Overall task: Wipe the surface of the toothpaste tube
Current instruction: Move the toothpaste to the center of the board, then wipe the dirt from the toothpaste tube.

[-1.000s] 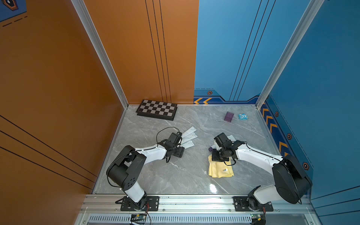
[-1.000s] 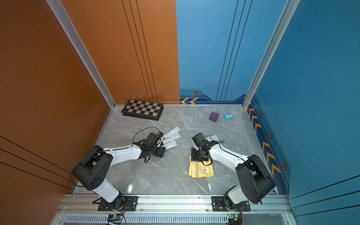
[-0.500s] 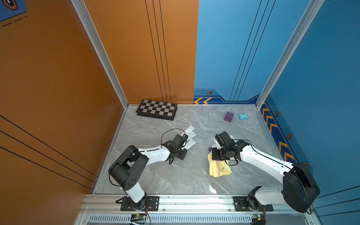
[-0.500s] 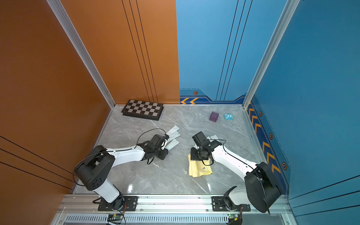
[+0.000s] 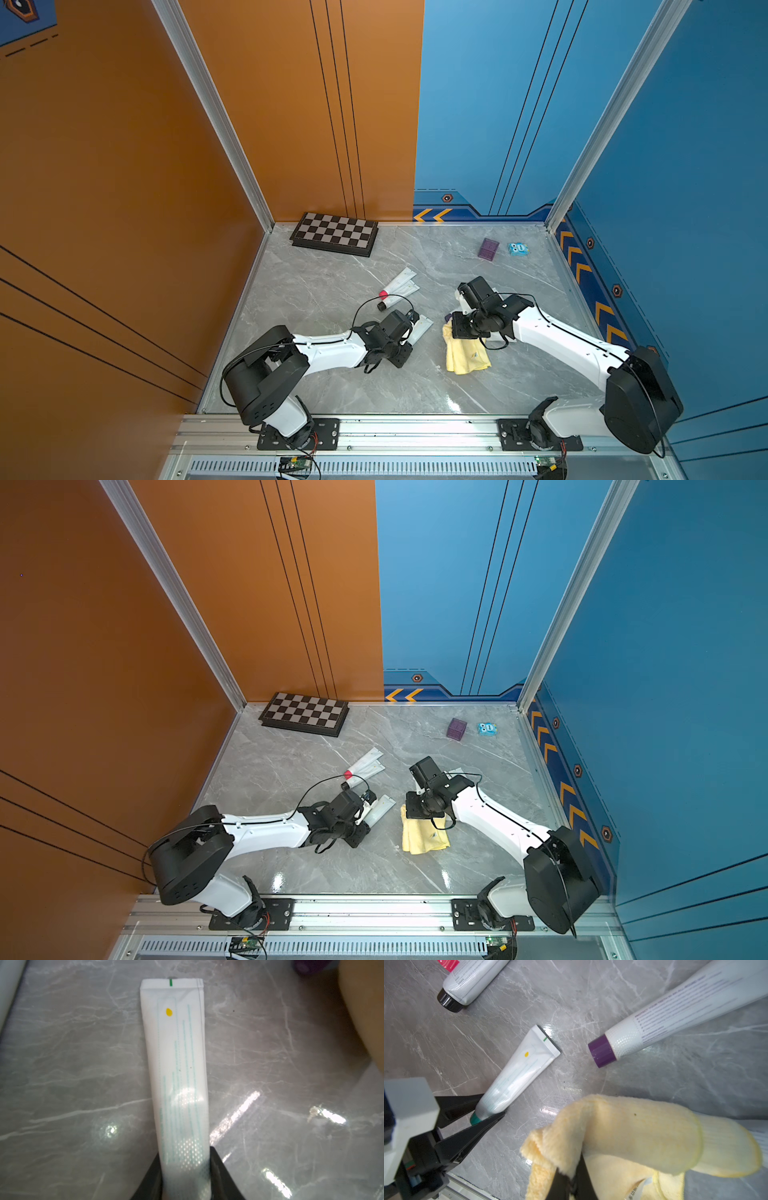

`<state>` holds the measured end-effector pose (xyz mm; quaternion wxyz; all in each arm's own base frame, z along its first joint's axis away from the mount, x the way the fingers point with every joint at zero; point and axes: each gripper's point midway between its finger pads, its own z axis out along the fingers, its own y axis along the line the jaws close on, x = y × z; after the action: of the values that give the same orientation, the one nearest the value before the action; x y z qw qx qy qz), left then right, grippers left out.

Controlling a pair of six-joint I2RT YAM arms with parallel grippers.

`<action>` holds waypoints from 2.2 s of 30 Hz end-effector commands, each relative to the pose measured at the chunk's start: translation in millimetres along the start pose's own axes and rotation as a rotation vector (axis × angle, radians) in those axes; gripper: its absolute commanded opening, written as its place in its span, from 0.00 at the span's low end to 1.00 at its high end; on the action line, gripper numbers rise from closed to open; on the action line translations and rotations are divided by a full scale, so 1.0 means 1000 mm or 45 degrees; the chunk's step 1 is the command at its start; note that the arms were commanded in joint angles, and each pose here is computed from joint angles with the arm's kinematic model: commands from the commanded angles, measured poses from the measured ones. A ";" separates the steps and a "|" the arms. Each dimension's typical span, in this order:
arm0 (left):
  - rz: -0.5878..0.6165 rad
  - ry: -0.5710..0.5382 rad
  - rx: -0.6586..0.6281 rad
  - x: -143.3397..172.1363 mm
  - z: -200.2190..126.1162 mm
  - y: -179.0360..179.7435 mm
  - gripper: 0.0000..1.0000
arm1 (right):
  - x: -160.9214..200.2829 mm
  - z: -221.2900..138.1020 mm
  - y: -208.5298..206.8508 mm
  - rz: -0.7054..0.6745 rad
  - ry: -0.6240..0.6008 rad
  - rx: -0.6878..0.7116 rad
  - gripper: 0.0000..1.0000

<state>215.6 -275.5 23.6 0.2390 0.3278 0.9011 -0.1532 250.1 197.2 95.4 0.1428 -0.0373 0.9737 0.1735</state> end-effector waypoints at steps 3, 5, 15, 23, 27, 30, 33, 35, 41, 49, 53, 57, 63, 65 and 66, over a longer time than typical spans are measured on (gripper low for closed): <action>-0.052 0.143 0.001 0.053 -0.008 -0.006 0.41 | -0.004 0.001 -0.001 -0.026 0.028 0.026 0.00; -0.073 0.120 -0.026 0.057 -0.013 -0.002 0.50 | -0.005 0.004 0.000 -0.035 0.033 0.027 0.00; -0.135 -0.022 -0.066 0.050 -0.030 0.010 0.61 | -0.014 0.012 0.006 -0.055 0.054 0.014 0.00; -0.042 0.015 -0.033 0.046 -0.019 0.002 0.61 | -0.017 0.016 0.007 -0.060 0.066 0.016 0.00; -0.013 0.029 -0.033 0.042 -0.013 0.002 0.58 | -0.017 0.020 0.007 -0.060 0.082 0.017 0.00; -0.010 0.065 -0.021 0.044 -0.007 0.001 0.47 | -0.019 0.022 0.007 -0.059 0.087 0.017 0.00; -0.015 0.094 -0.019 0.049 -0.003 0.001 0.40 | -0.021 0.024 0.007 -0.068 0.096 0.021 0.00; -0.013 0.102 -0.011 0.050 -0.003 -0.001 0.35 | -0.023 0.026 0.007 -0.068 0.105 0.018 0.00; -0.017 0.106 -0.016 0.051 -0.002 0.001 0.32 | -0.027 0.032 0.011 -0.076 0.124 0.012 0.00; -0.013 0.127 -0.014 0.053 0.002 0.000 0.29 | -0.022 0.049 0.030 -0.129 0.200 -0.024 0.00; -0.012 0.121 -0.014 0.052 0.001 0.000 0.29 | -0.012 0.060 0.042 -0.173 0.250 -0.040 0.00; -0.011 0.125 -0.015 0.053 0.001 0.000 0.27 | -0.006 0.071 0.045 -0.177 0.283 -0.055 0.00; -0.011 0.134 -0.015 0.054 0.003 -0.001 0.25 | 0.003 0.095 0.035 -0.172 0.346 0.003 0.00; -0.011 0.132 -0.014 0.054 0.003 -0.001 0.25 | 0.004 0.102 0.027 -0.175 0.352 0.050 0.00; -0.011 0.135 -0.015 0.055 0.003 0.000 0.25 | 0.005 0.106 0.022 -0.177 0.357 0.082 0.00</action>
<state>202.1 -270.2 22.4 0.2625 0.3179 0.8974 -0.1570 270.8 263.2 30.1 0.0298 -0.1195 0.9789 0.1634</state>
